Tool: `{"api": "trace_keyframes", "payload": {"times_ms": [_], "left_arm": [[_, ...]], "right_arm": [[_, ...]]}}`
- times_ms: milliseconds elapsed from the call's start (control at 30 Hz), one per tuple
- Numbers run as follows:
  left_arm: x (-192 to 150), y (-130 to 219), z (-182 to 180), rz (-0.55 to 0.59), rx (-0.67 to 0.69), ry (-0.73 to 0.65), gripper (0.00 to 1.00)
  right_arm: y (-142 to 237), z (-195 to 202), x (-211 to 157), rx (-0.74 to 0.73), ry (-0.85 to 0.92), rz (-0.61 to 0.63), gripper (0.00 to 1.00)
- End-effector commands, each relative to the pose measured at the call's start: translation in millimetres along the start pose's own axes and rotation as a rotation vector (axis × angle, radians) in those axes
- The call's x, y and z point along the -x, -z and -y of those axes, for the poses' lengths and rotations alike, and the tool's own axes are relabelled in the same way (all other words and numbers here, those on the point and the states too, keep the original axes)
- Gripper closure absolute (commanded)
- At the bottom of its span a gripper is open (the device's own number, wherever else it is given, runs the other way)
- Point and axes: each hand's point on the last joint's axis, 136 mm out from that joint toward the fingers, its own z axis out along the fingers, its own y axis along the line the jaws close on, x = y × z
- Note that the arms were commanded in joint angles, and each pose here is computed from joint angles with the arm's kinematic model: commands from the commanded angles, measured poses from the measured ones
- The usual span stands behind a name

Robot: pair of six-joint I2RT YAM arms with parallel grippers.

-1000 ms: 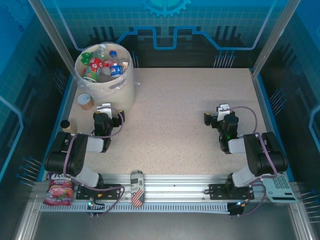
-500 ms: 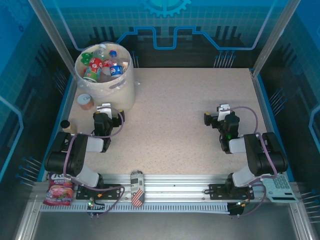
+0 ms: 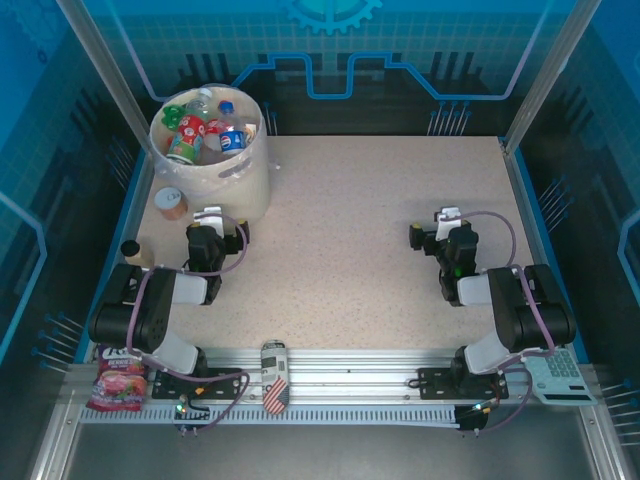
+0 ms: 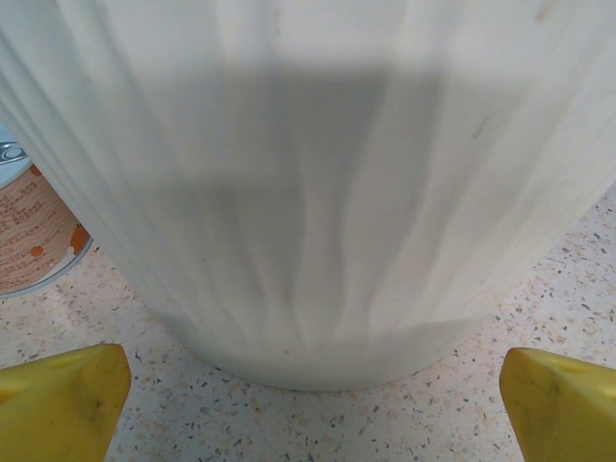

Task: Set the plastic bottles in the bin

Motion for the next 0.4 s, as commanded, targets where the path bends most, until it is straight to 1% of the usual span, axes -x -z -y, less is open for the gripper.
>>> {"api": "trace_keyframes", "payload": {"times_ms": [0,367], "left_arm": [[7.5,-1.0,1.5,0.030,-0.018,0.010,0.01],[7.7,-1.0,1.5,0.031,-0.018,0.011,0.01]], "right_arm": [[-3.3,-0.9,11.0,-0.006,0.006,0.021,0.00],[-2.8,-1.6,10.9,-0.021,0.017,0.023,0.00]]}}
